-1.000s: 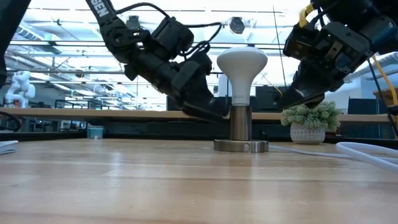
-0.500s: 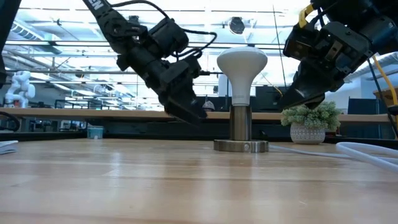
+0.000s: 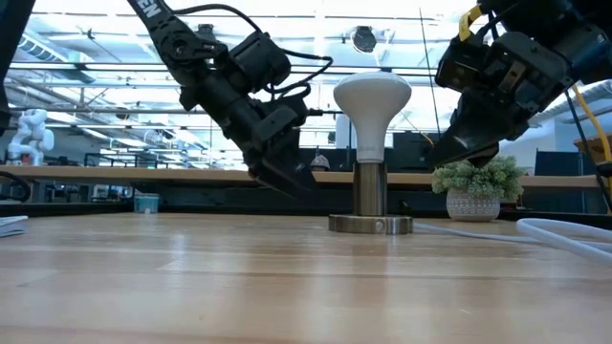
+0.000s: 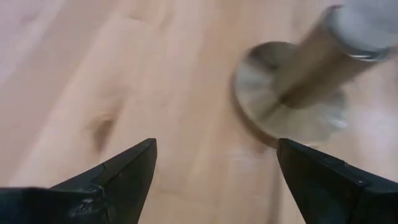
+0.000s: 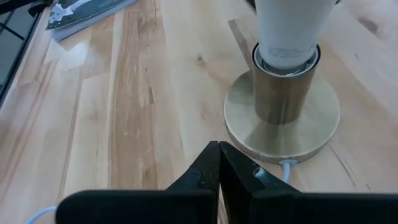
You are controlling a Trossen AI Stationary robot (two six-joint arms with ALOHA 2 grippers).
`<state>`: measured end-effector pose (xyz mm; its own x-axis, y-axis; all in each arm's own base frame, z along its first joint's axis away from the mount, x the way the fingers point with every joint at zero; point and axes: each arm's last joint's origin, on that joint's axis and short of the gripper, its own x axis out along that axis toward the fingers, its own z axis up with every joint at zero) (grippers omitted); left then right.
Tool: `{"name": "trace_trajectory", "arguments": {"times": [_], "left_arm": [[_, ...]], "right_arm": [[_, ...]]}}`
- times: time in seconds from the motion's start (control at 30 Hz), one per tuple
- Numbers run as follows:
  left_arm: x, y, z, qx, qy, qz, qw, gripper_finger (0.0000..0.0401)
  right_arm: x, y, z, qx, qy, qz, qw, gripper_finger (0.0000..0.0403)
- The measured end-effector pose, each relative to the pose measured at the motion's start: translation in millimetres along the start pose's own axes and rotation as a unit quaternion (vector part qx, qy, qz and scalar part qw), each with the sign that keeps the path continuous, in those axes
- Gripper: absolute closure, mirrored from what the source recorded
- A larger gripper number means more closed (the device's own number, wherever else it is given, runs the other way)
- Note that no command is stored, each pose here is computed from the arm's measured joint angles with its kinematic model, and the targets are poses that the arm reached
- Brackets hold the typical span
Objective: Screw lightbulb
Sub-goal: Remove the lightbulb from the lamp
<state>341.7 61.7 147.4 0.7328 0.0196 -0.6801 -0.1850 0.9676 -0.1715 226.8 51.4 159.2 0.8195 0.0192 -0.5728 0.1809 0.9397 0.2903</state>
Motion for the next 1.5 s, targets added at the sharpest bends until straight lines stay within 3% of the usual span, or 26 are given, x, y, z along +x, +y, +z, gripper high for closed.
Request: {"name": "trace_trajectory", "arguments": {"times": [0.1,0.17,0.23,0.4,0.47,0.57,0.77,0.87,1.1,1.5], "left_arm": [[0,4,-2,-0.004,0.008,0.029,1.0,0.0077],[0,3,-1,0.0,0.006,0.027,1.0,0.0112],[0,0,0,0.011,-0.002,0.022,1.0,0.0168],[0,-2,1,0.016,-0.012,0.046,0.999,0.036],[0,-2,4,0.012,-0.026,0.044,0.999,0.0387],[0,-4,8,0.011,-0.049,0.039,0.998,0.0397],[0,-7,18,0.047,-0.099,0.02,0.994,0.0399],[6,-3,17,0.066,-0.109,0.007,0.992,0.04],[18,10,17,0.062,-0.137,-0.038,0.988,0.04],[18,-7,17,0.11,-0.145,-0.079,0.98,0.0401]], "right_arm": [[0,1,-2,0.02,0.007,0.002,1.0,0.0403],[0,3,-4,0.025,0.012,0.003,1.0,0.0403],[2,4,-6,0.031,0.018,0.005,0.999,0.0403],[8,13,-19,0.083,0.045,0.009,0.995,0.0403],[12,18,-28,0.096,0.062,0.01,0.993,0.0403],[20,28,-37,0.093,0.05,0.018,0.994,0.0403],[33,49,-32,0.033,-0.146,-0.011,0.989,0.0403],[39,50,-31,0.018,-0.197,-0.025,0.98,0.0403],[45,46,-32,0.008,-0.203,-0.036,0.978,0.0403],[32,29,-13,-0.001,-0.183,-0.087,0.979,0.0403]]}}
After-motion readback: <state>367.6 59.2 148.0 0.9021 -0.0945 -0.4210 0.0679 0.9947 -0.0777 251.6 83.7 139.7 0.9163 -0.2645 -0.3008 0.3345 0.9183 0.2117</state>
